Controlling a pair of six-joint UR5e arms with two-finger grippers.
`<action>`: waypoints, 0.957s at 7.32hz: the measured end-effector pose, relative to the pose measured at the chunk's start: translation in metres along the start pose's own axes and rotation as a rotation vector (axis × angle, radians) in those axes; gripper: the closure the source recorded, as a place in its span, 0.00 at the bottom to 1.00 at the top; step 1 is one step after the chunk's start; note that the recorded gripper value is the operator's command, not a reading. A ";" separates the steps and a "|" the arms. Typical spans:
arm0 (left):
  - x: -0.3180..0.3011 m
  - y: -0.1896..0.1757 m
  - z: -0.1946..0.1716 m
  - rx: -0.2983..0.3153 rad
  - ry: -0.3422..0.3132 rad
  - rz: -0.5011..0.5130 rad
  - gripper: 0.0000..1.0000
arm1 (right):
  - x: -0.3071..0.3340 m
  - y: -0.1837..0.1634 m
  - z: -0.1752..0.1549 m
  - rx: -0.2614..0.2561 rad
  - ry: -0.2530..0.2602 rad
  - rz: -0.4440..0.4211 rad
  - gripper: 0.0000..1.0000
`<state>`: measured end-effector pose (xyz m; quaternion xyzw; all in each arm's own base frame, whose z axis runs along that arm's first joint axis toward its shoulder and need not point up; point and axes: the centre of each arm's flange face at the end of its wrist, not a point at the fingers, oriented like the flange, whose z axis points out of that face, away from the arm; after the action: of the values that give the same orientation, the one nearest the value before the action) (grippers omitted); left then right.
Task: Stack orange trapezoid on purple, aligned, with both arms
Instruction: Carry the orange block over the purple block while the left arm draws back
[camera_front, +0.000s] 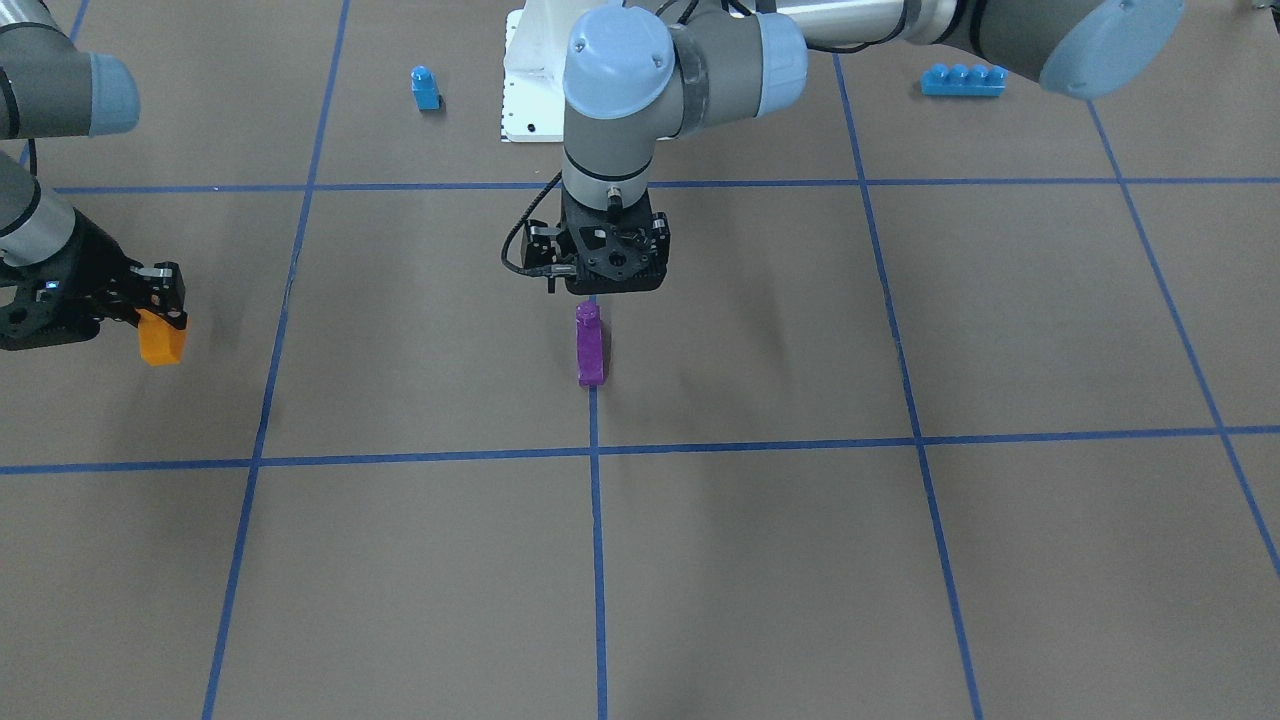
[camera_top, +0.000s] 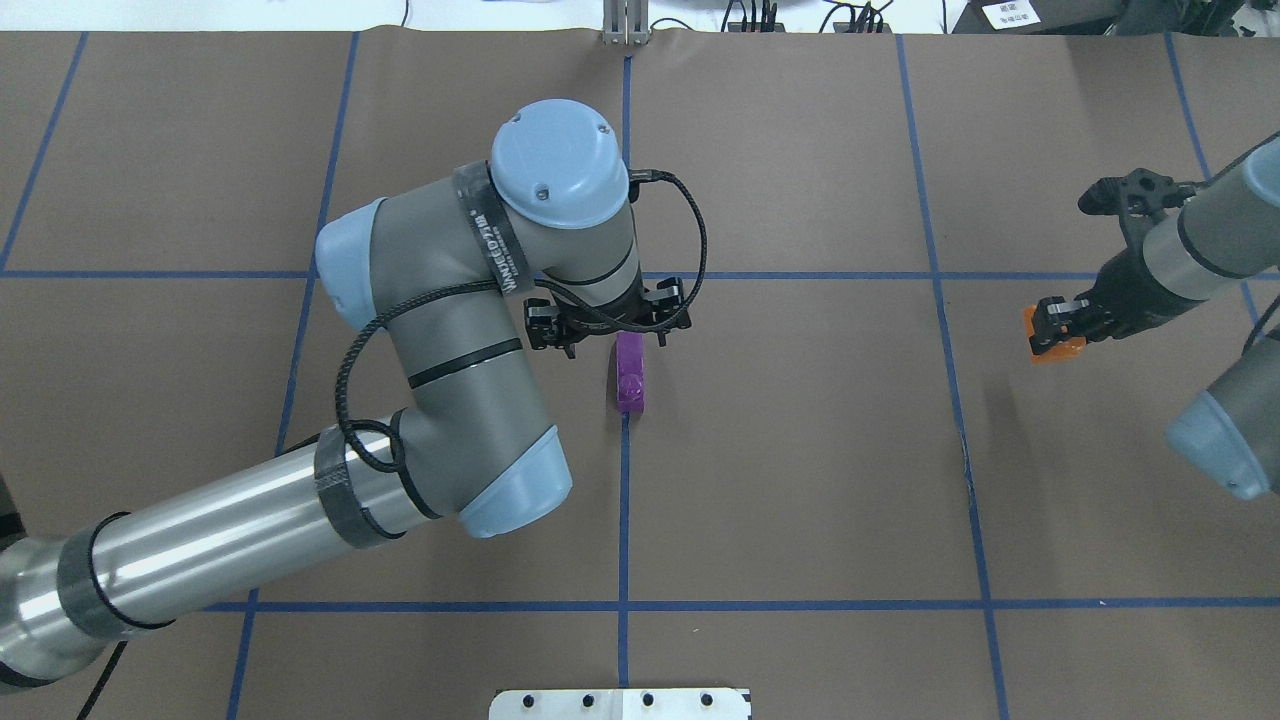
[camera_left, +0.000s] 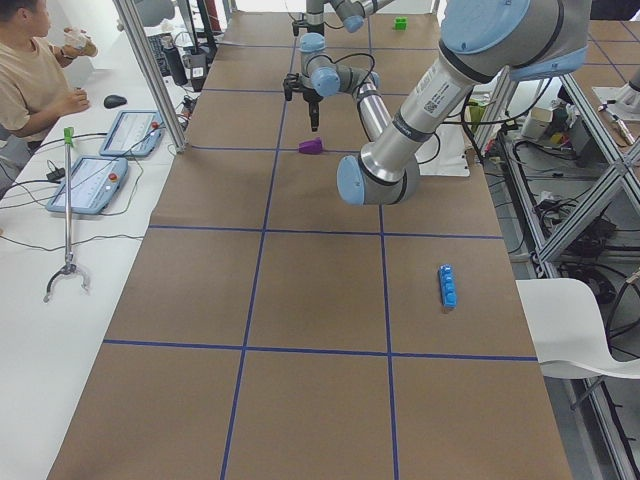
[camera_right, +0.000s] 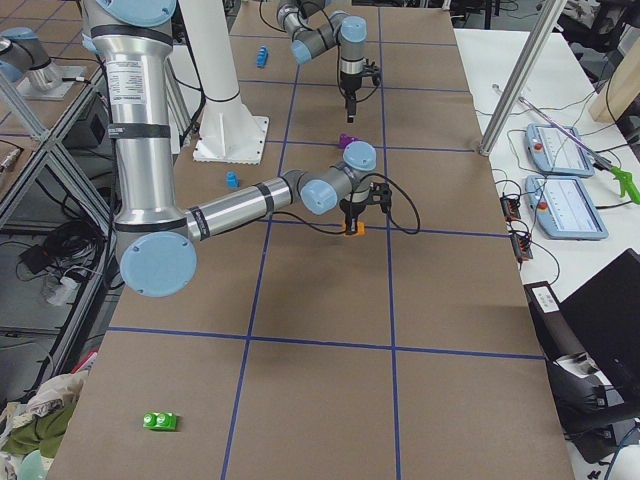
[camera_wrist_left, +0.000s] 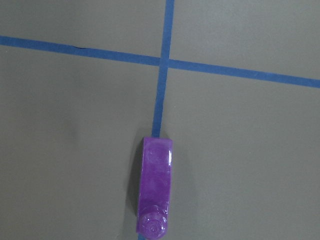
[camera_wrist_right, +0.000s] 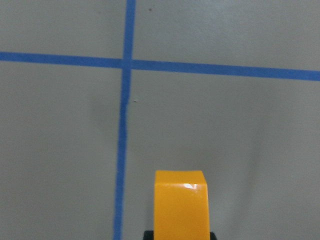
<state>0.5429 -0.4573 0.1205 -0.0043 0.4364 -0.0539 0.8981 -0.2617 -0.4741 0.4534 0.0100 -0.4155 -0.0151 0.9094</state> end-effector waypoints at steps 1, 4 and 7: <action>-0.034 0.003 -0.003 0.006 -0.002 0.018 0.00 | -0.050 -0.004 0.000 0.012 -0.036 0.039 1.00; -0.153 0.006 -0.006 0.017 -0.055 0.152 0.00 | -0.241 0.017 0.012 0.004 -0.076 0.120 1.00; -0.220 0.000 -0.007 0.019 -0.106 0.214 0.00 | -0.380 0.038 0.022 0.018 -0.034 0.135 1.00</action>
<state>0.4022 -0.4352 0.2885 0.0480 0.3857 0.0384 0.9206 -0.5268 -0.4222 0.1819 -0.0099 -0.4306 0.0498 0.9011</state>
